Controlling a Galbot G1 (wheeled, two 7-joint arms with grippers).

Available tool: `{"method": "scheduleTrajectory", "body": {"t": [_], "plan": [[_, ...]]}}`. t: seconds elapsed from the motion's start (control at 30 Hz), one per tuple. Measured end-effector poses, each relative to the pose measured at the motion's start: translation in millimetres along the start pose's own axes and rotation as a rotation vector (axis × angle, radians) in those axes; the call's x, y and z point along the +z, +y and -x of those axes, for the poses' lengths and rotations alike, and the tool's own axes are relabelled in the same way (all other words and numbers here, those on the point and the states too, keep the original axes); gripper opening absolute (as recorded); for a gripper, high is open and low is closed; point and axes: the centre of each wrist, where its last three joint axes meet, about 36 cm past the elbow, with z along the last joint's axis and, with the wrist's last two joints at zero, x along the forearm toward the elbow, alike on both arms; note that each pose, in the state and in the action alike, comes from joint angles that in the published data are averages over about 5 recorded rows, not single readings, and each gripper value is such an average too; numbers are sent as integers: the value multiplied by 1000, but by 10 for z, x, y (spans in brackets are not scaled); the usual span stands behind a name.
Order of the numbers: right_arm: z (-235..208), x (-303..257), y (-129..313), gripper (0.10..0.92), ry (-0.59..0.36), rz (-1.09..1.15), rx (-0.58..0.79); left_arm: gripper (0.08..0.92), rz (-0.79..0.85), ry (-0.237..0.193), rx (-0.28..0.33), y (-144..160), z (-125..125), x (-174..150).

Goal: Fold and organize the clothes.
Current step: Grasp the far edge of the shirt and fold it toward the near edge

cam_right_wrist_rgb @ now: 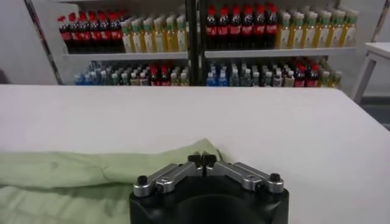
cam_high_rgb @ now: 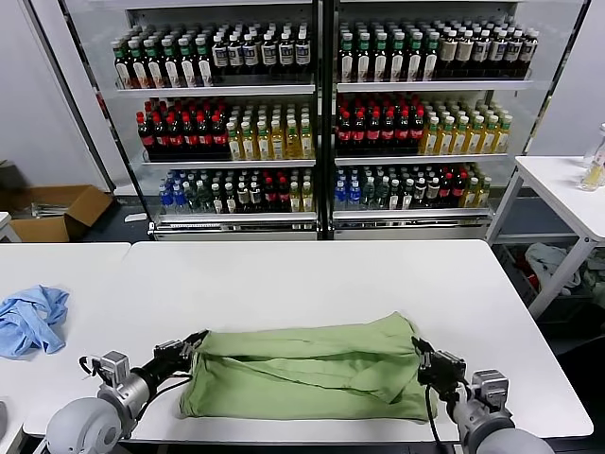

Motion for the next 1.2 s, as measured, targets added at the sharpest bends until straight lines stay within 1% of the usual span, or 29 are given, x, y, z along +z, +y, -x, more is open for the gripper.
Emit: {"method": "scheduleTrajectory", "body": {"t": [0.13, 0.3, 0.73, 0.8, 0.83, 0.9, 1.03, 1.13, 1.2], "plan": [[-1, 73, 19, 106, 13, -7, 5, 83, 9, 28, -2, 16, -22, 8], [3, 104, 3, 106, 14, -19, 18, 83, 14, 51, -12, 63, -54, -28], [28, 237, -14, 107, 33, -46, 43, 83, 5, 77, -17, 81, -118, -54], [19, 252, -3, 115, 34, -48, 40, 96, 6, 81, -21, 75, -131, -60], [13, 256, 2, 131, 33, -48, 38, 106, 8, 83, -23, 67, -137, -60], [-6, 255, 11, 173, 28, -50, 36, 153, 10, 85, -28, 47, -149, -58], [-56, 223, 21, 293, 6, -58, 37, 265, 12, 73, -44, -11, -173, -64], [-100, 182, 27, 380, -15, -63, 38, 352, 11, 45, -61, -85, -180, -87], [-128, 154, 33, 432, -28, -66, 39, 412, 9, 15, -81, -153, -178, -112]]}}
